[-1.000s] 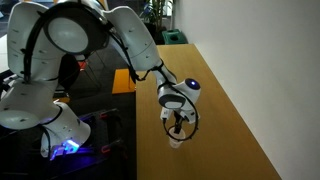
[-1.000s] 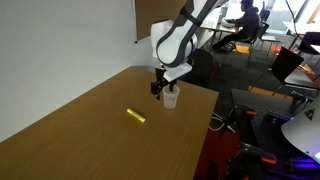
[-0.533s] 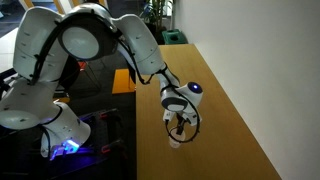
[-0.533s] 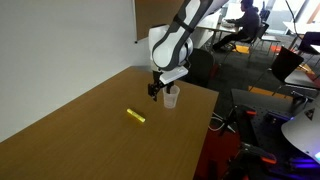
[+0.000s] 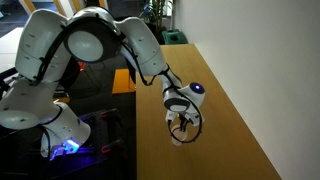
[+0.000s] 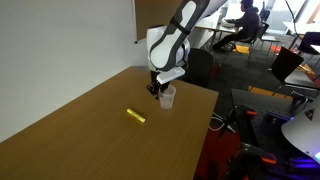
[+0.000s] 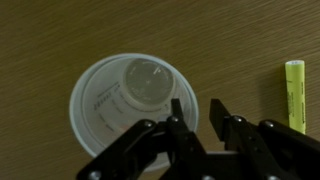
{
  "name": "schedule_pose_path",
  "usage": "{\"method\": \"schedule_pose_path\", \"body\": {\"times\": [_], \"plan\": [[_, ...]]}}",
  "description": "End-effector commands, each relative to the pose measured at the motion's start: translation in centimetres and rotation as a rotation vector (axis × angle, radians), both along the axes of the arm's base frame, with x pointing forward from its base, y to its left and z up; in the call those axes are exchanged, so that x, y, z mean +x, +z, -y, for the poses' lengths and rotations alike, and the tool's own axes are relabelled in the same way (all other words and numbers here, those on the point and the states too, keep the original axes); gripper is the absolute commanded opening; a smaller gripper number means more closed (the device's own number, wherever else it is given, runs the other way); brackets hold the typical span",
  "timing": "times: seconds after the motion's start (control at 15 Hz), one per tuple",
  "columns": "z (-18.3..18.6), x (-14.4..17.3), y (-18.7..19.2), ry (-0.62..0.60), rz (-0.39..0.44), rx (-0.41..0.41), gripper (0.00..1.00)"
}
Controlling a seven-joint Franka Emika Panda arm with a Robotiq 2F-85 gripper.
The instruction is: Move the cup from the right side of the yellow marker to the left side
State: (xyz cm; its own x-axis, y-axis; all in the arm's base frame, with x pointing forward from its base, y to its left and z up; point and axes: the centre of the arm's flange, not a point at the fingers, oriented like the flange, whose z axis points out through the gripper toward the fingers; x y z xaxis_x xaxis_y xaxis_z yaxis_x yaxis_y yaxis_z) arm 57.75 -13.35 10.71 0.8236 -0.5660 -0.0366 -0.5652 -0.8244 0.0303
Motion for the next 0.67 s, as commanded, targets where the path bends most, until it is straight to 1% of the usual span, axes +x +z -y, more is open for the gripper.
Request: {"method": "schedule_pose_path", "body": {"times": [0.0,0.07,0.13,0.4,0.6], "plan": [[0.1,0.5,0.4,-0.036,0.028,-0.014,0.04],[0.1,0.5,0.5,-0.036,0.028,-0.016,0.01],[0.1,0.5,0.7,-0.033,0.023,-0.019,0.00],[-0.4,0.2,2.6,-0.020,0.027,-0.004,0.01],[-1.2,0.2,5.0,-0.007,0.035,-0.004,0.01]]}}
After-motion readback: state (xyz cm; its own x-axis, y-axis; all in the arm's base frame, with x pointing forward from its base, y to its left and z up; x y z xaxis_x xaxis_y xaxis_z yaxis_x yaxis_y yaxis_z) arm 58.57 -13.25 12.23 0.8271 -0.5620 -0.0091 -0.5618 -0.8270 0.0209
